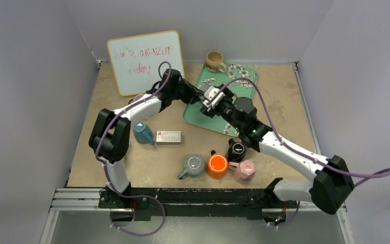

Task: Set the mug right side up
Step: Turn over the cup at the center of the board.

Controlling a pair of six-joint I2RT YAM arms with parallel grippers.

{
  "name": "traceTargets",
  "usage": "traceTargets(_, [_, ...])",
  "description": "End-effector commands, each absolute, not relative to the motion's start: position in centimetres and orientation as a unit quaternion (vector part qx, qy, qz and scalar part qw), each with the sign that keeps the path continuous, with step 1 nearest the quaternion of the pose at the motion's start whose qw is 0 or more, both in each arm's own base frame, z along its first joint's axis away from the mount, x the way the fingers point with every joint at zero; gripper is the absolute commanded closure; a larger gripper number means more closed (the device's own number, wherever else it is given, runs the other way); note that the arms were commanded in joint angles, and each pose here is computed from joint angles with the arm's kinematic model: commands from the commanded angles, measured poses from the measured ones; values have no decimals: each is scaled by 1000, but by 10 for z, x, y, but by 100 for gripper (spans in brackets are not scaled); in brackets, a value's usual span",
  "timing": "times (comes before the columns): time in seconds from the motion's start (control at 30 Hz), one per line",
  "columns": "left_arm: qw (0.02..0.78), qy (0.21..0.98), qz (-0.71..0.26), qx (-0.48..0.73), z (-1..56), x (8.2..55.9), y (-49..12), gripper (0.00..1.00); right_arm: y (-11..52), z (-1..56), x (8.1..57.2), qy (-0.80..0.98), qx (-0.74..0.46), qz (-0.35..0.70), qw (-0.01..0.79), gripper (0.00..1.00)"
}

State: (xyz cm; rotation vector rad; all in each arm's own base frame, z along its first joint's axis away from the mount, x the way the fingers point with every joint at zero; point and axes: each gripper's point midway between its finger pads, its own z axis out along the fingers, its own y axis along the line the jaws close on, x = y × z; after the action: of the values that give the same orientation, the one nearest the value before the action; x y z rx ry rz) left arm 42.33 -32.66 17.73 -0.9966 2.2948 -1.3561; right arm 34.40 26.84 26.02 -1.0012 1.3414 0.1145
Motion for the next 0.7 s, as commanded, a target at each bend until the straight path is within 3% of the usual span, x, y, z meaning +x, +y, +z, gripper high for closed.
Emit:
traceTargets(0.0, [290, 750, -554, -216, 260, 441, -332, 100, 253, 303, 340, 633, -327, 98, 695, 24])
traceTargets(0.27, [404, 751, -519, -65, 252, 452, -339, 100, 232, 322, 346, 684, -193, 123, 693, 18])
traceTargets(0.53, [575, 725, -347, 156, 238, 450, -351, 100, 197, 307, 361, 744, -27, 144, 652, 17])
traceTargets(0.67, [620, 697, -296, 203, 233, 456, -352, 100, 182, 303, 362, 744, 14, 195, 639, 17])
